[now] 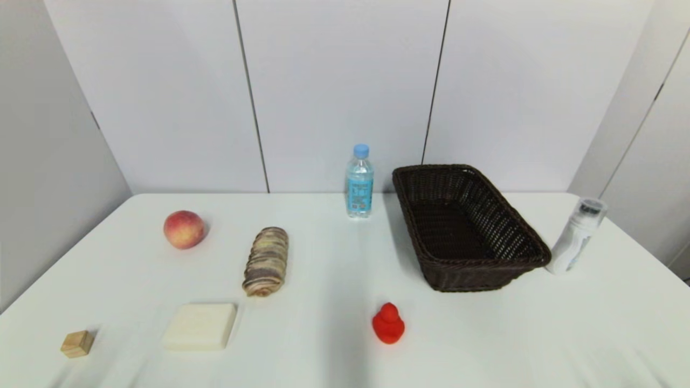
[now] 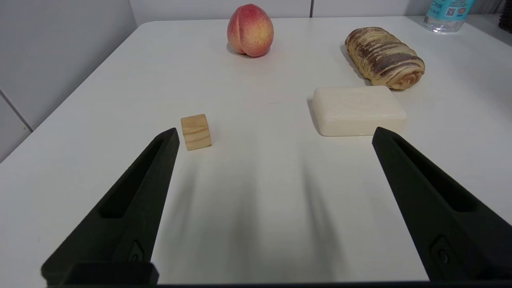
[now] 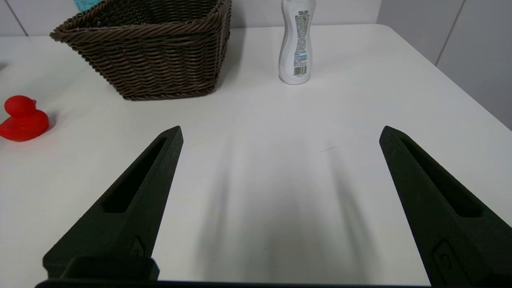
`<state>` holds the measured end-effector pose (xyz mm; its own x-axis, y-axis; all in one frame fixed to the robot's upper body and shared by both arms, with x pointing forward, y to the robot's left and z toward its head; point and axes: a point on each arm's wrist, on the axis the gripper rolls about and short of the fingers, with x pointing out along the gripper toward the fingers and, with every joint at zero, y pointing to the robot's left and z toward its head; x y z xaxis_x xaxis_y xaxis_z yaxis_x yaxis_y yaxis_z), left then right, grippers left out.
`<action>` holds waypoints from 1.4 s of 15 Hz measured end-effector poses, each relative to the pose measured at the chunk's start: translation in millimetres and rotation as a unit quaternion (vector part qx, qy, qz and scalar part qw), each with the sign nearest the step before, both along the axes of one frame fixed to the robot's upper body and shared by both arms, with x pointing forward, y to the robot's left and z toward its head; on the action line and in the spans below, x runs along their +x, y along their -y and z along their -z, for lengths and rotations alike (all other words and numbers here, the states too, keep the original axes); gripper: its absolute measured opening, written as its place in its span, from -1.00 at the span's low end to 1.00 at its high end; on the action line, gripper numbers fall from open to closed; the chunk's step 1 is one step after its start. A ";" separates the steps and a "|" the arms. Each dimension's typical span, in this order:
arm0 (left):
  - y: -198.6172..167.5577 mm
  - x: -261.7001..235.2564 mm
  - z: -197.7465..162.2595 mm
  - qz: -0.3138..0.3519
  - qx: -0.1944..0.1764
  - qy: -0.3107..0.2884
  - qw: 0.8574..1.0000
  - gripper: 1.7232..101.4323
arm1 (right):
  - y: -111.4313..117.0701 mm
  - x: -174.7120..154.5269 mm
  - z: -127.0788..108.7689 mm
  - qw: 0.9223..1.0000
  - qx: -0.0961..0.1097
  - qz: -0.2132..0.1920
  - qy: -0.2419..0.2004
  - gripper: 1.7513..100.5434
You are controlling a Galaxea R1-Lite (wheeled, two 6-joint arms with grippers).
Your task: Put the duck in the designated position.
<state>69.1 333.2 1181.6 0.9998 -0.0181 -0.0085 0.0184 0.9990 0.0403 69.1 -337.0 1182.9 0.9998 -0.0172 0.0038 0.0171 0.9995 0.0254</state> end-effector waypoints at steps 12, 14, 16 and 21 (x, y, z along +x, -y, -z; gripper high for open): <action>0.2 18.8 -131.8 0.026 0.028 0.027 0.999 0.93 | 0.0 0.0 0.0 1.000 0.000 0.000 0.000 0.94; 1.4 34.4 -168.1 0.048 0.040 0.034 0.998 0.93 | 0.0 0.0 -0.1 1.000 0.000 0.000 0.000 0.94; 5.0 53.3 -205.8 0.081 0.050 0.047 0.994 0.93 | 0.0 0.0 -0.1 1.000 0.000 0.000 0.000 0.94; 41.4 115.5 -288.8 0.212 0.047 0.078 0.973 0.93 | 0.0 0.0 0.0 1.000 0.000 0.000 0.000 0.94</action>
